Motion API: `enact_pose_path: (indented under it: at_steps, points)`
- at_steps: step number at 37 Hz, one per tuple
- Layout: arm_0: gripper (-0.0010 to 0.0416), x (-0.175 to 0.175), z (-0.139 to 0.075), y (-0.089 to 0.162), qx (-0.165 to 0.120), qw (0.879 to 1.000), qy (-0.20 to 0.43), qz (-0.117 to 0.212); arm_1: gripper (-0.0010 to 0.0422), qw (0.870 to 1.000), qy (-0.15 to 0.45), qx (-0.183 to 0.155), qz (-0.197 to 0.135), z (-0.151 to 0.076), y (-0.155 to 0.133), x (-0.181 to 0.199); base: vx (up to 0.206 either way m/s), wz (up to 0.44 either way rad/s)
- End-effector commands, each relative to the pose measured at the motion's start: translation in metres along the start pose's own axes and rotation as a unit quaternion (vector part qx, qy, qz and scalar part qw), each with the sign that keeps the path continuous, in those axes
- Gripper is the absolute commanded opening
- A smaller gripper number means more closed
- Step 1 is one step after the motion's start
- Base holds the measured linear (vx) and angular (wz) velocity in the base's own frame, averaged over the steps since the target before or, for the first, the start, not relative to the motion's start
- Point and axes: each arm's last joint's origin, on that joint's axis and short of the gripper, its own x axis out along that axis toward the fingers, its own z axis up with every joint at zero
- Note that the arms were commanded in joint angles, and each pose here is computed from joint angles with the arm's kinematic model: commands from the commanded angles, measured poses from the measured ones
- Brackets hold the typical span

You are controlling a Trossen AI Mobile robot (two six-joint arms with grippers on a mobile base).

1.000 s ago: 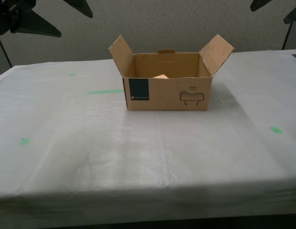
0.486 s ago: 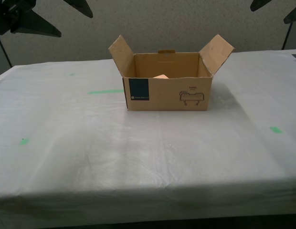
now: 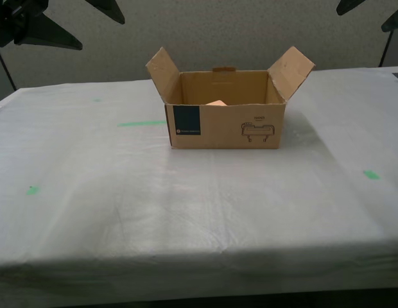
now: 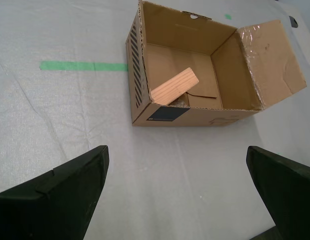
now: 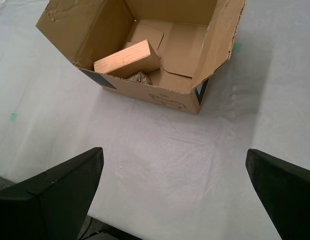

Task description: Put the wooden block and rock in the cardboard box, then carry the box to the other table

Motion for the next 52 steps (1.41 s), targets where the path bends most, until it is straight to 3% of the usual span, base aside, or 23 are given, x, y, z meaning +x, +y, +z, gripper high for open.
enact_pose_path:
  at_steps: [1, 52]
  points:
    - [0.0397, -0.0003, 0.0002, -0.0001, 0.002, 1.000, -0.001, -0.001, 0.0375, 1.000, -0.002, -0.002, 0.000, 0.0005, -0.0002, -0.0002, 0.000, 0.000]
    - [0.0397, -0.0003, 0.0002, -0.0001, 0.002, 1.000, -0.001, -0.001, 0.0375, 1.000, -0.002, -0.002, 0.000, 0.0005, -0.0001, -0.0002, 0.000, 0.000]
